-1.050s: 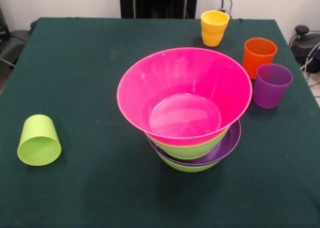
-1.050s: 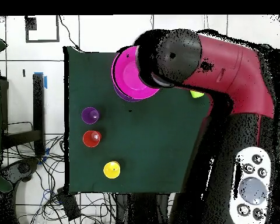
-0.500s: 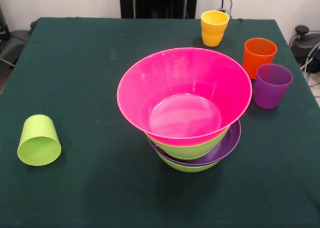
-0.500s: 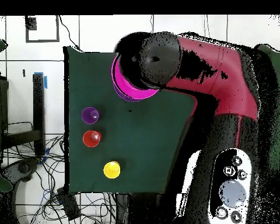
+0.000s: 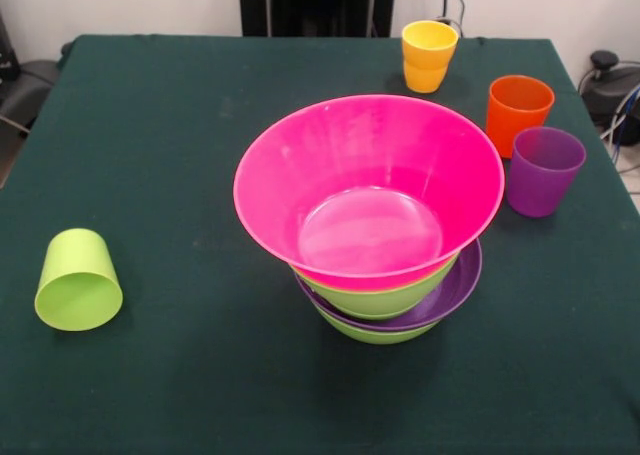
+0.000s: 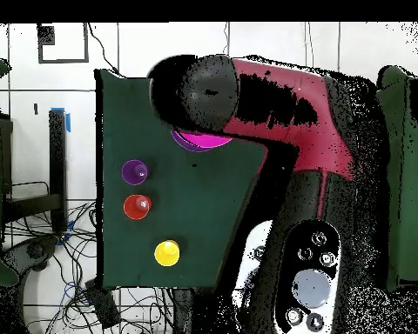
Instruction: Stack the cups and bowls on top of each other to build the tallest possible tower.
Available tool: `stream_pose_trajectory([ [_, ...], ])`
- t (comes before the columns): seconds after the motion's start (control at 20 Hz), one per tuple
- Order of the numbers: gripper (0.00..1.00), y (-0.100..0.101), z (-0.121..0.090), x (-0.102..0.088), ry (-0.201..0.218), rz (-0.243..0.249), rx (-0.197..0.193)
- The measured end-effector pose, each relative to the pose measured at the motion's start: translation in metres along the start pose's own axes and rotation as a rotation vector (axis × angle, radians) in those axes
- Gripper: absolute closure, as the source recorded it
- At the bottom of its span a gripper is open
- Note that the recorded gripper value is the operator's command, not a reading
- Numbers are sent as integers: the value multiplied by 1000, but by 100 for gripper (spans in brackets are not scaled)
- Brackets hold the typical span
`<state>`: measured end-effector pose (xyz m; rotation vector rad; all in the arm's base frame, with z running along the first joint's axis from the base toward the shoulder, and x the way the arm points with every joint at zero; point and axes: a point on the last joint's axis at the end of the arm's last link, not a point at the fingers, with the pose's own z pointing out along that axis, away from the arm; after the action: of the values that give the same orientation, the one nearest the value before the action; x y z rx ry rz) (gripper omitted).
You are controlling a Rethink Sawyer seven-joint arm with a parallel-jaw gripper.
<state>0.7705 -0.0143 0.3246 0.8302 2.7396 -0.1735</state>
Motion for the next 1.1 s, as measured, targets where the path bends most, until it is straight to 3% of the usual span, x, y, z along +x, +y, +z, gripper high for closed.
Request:
stream_pose_trajectory([
  [0.45, 0, 7, 20, 8, -20, 18, 17],
  [1.1, 0, 10, 46, 15, 23, 41, 12],
])
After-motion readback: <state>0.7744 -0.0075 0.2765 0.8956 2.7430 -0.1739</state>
